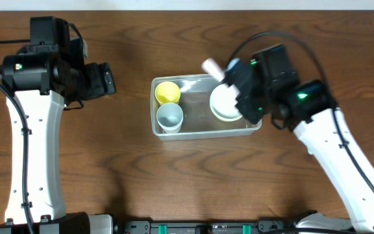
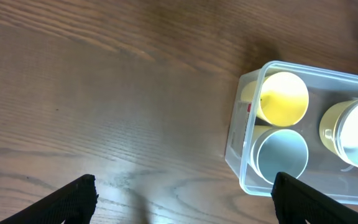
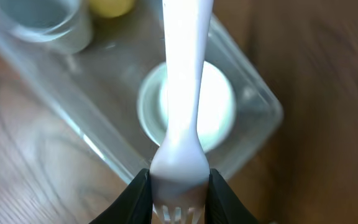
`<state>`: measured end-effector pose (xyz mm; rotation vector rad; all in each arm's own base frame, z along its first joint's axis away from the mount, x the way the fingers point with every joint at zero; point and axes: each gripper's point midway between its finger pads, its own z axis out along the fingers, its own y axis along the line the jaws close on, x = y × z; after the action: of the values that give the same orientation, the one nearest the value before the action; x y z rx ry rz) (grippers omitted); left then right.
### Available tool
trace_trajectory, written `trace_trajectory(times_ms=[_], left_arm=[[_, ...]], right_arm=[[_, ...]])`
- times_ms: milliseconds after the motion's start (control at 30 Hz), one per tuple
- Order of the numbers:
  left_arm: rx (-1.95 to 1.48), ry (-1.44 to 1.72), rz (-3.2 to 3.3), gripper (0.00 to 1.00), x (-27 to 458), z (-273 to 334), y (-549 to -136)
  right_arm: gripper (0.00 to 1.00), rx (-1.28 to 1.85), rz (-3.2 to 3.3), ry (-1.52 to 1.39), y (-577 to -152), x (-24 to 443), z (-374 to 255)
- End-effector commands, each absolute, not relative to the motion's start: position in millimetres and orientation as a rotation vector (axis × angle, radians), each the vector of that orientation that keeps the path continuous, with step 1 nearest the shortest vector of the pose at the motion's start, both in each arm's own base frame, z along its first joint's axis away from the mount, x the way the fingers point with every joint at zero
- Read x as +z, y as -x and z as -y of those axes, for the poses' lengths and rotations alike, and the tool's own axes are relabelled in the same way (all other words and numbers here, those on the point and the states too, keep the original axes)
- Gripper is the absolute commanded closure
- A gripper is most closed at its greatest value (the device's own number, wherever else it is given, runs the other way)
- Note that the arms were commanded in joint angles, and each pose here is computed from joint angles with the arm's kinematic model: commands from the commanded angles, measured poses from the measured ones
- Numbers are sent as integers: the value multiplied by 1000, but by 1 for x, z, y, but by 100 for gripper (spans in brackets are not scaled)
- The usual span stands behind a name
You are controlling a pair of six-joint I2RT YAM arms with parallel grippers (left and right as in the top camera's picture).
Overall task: Pack container
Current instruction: 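Carry the white fork into the container and release it, then move the right gripper back toward the mint-green spoon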
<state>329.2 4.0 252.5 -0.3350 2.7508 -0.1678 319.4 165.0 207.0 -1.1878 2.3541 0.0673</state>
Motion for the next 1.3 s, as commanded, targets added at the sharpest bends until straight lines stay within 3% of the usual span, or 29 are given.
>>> trace_trajectory(times_ms=[0,333,567,633,733,833,967,1133,1267], left_arm=[[-160,346,-2770,10,248,-6,-327],[-160,346,-2770,10,248,-6,-327],[-159,347,-2773,10,247,-6,-327],[-159,347,-2773,10,247,-6,-327],[-159,347,-2773,10,247,-6,-327],[-159,347,-2773,10,247,-6,-326],[-149,348,-2773,10,247,-7,-326],[-149,348,-2773,10,247,-7,-326],[-148,349,-2776,10,247,-7,-326]], right_arm=[[99,44,-2241,1523,-311,182,-177],[99,168,-2424,1726,-301,101,-185],[97,192,-2498,1787,-296,69,-187],[79,195,-2519,1770,-296,67,-187],[60,194,-2529,1753,-296,67,-187],[48,192,-2533,1738,-298,68,-188],[43,111,-2549,1613,-311,88,-185],[40,-85,-2544,1218,-347,154,-159],[15,-173,-2535,742,-372,213,-107]])
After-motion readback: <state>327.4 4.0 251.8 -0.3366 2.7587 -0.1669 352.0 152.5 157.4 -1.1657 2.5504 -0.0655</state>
